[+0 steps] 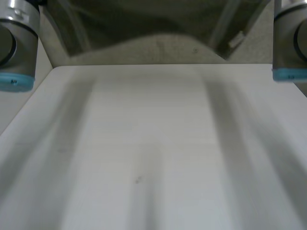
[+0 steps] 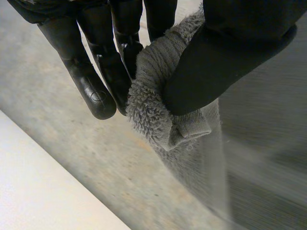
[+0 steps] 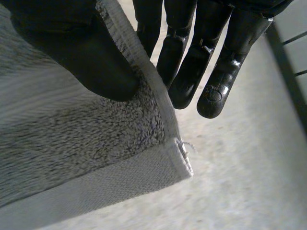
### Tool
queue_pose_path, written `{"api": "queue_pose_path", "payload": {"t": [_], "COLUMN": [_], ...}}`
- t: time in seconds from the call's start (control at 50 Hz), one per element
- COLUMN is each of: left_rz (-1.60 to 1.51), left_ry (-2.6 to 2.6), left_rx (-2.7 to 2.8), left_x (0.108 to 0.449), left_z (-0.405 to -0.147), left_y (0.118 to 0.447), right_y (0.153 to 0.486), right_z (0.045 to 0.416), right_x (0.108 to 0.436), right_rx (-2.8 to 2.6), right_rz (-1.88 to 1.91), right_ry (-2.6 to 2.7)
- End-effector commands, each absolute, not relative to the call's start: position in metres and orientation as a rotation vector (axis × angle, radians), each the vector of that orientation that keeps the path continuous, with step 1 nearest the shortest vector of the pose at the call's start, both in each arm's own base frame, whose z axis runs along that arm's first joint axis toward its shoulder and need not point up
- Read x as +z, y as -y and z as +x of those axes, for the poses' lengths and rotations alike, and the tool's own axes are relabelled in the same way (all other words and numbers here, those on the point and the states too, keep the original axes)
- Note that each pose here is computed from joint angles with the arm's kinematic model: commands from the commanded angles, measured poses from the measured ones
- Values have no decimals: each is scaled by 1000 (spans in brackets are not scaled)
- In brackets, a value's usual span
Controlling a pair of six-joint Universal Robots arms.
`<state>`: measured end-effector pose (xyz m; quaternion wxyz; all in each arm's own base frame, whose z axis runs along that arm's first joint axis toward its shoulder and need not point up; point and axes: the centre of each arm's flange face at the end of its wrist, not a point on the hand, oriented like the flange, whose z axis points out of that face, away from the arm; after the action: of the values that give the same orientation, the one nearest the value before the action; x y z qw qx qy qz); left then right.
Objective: Fold the towel.
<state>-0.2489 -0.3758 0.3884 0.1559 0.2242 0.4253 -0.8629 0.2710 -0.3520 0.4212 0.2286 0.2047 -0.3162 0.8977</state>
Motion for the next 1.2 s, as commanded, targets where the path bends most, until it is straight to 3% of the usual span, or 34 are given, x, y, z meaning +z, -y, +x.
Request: {"api": "queue_pose_path", "payload": {"t": [0.02,0.04,0.06,0.1,0.12,0.16,0.22,0.26,0.36,0.5,0.54,0.82,1.02,1.2], "left_rz": [811,857,858,951,952,1041,1086,1159,1236,1283,1282,1234,1179,1172], "left_ry": [-1477,-1545,-1546,-1689,-1690,-1828,-1883,-1975,-2030,-2015,-2016,-2124,-2391,-2436], "left_rx": [-2322,-2277,-2276,-2173,-2173,-2063,-2012,-1909,-1745,-1584,-1572,-1678,-1731,-1684], "left_x": [311,289,289,242,242,197,179,147,121,126,136,178,165,147], "left_z": [-246,-245,-245,-240,-240,-234,-233,-229,-216,-190,-187,-196,-213,-214], "left_y": [368,366,366,359,359,351,345,333,317,306,301,270,246,247], "right_y": [343,338,338,328,327,319,316,307,292,281,276,263,261,265], "right_z": [267,267,267,267,267,263,263,261,255,252,250,245,245,244], "right_x": [347,331,331,295,294,255,228,183,161,171,195,256,272,279], "right_rx": [2362,2335,2335,2248,2248,2121,2038,1887,1756,1735,1789,1928,1991,2032], "right_rz": [805,868,869,1000,1001,1115,1180,1274,1343,1339,1294,1192,1143,1091], "right_ry": [1187,1247,1248,1395,1395,1563,1665,1827,1955,2005,2008,1990,1980,2007]}}
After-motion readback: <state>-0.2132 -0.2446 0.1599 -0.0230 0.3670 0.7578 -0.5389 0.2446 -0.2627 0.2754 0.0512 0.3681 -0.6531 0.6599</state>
